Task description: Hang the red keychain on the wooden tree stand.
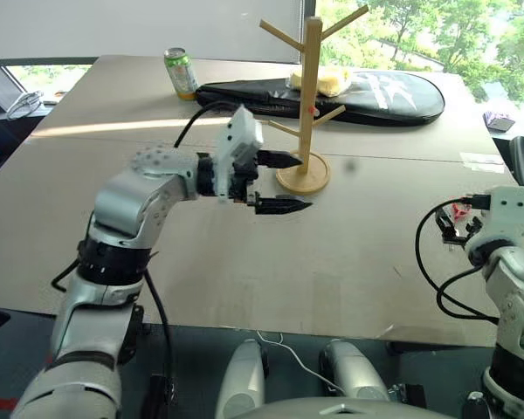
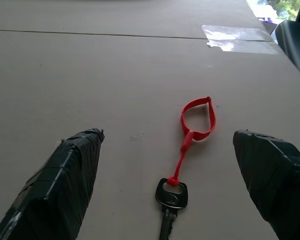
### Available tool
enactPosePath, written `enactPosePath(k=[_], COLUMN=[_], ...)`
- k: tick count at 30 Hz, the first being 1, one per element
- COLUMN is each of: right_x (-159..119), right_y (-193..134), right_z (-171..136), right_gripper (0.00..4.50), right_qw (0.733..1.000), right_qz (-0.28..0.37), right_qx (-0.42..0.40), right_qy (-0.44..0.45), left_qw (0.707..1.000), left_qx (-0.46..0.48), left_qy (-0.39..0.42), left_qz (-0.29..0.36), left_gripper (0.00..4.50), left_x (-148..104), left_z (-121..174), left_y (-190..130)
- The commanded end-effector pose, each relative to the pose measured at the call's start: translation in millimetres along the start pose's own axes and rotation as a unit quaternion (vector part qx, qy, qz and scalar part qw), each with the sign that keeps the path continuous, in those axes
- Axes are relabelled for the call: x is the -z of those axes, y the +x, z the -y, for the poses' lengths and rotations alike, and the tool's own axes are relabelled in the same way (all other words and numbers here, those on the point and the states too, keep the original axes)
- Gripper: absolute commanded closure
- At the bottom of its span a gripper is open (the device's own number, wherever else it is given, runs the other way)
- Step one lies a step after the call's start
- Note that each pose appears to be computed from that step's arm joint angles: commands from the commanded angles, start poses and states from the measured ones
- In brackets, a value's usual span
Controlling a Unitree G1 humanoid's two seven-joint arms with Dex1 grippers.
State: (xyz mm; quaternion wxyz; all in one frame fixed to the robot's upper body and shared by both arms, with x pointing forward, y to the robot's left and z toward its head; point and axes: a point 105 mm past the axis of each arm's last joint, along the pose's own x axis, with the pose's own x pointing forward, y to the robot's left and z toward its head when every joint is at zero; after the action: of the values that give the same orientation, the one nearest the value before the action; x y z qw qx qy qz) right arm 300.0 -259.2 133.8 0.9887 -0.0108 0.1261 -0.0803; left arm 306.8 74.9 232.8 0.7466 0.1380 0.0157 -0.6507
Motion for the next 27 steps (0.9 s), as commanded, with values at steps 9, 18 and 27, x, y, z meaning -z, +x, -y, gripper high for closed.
enactPosePath(k=[9,18,27], right_x=[12.6,23.9,35.3], right_y=[28.9,39.6,41.0], right_z=[12.3,17.4,18.1], right_gripper=[0.05,0.05,2.24], right_qw=[0.997,0.992,0.991], right_qz=[-0.046,-0.064,-0.071], right_qx=[0.038,0.061,0.063], right_qy=[0.043,0.095,0.098], left_qw=[0.999,0.999,0.999], left_qx=[0.013,0.008,0.013], left_qy=[0.030,0.031,0.034], left_qz=[0.007,0.003,0.003], left_gripper=[0.00,0.00,0.00], left_x=[-11.1,-12.0,-15.0], left_z=[-6.8,-8.8,-4.4], left_y=[8.3,7.1,7.4])
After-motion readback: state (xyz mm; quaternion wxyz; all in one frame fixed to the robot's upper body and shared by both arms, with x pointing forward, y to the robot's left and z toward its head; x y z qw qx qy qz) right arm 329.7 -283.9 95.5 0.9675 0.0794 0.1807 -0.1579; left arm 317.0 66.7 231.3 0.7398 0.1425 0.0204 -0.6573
